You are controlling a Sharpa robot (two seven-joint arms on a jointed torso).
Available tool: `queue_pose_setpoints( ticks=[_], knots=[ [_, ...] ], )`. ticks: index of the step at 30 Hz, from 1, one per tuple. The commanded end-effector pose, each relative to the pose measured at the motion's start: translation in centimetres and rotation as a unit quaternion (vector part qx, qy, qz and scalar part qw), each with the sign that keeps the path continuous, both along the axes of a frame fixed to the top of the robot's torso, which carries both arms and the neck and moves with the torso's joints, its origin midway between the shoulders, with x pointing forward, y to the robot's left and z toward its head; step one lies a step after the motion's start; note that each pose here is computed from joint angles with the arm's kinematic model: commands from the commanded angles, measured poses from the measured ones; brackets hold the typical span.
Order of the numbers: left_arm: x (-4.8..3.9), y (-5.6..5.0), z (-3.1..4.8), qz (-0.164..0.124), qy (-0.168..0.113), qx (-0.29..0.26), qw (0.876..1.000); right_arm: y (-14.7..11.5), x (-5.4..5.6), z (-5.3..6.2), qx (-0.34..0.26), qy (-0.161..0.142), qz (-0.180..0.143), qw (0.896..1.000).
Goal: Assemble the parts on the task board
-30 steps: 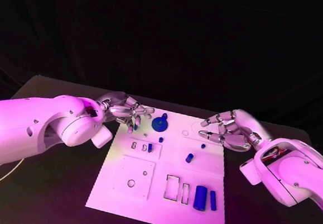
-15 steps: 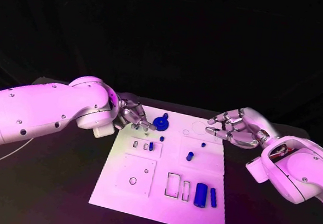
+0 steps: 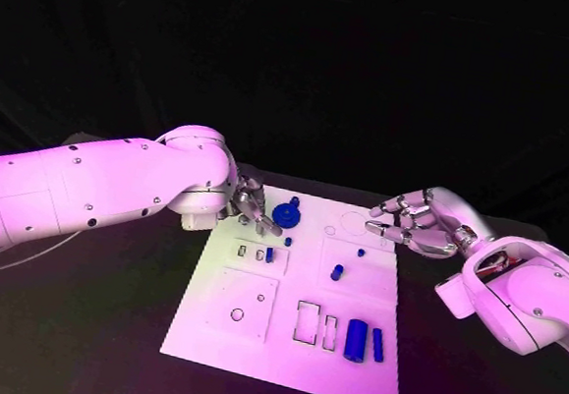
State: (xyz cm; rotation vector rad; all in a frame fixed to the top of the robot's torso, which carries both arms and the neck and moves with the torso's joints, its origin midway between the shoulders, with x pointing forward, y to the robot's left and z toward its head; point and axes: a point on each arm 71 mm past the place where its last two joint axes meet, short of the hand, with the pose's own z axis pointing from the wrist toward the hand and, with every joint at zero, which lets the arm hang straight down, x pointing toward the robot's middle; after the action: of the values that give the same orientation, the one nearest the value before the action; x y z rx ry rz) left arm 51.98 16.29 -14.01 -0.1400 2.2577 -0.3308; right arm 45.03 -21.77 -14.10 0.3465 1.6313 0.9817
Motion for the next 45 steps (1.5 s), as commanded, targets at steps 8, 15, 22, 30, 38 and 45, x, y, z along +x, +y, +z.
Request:
queue_pose_setpoints(
  ticks=[8,15,22,30,38,45],
  knots=[
    [0.21,-1.5,-0.89,-0.015,0.017,0.048,0.999,0.1,0.1,-0.2,-0.011,-0.003,0.001,1.000],
    [0.21,-2.2,-1.61,-0.022,0.026,0.055,0.998,0.2,0.1,-0.2,-0.010,-0.005,-0.001,1.000],
    [0.28,-2.3,-1.98,-0.023,0.029,0.062,0.997,0.1,0.2,-0.2,-0.013,-0.007,-0.009,1.000],
    [0.27,-2.1,-2.09,-0.023,0.031,0.066,0.997,0.0,0.3,-0.3,-0.015,-0.008,-0.014,1.000],
    [0.20,-2.0,-2.13,-0.028,0.035,0.068,0.997,0.1,0.3,-0.4,-0.016,-0.006,-0.014,1.000],
    [0.16,-2.1,-2.19,-0.031,0.039,0.070,0.996,0.1,0.3,-0.5,-0.016,-0.005,-0.014,1.000]
  ],
)
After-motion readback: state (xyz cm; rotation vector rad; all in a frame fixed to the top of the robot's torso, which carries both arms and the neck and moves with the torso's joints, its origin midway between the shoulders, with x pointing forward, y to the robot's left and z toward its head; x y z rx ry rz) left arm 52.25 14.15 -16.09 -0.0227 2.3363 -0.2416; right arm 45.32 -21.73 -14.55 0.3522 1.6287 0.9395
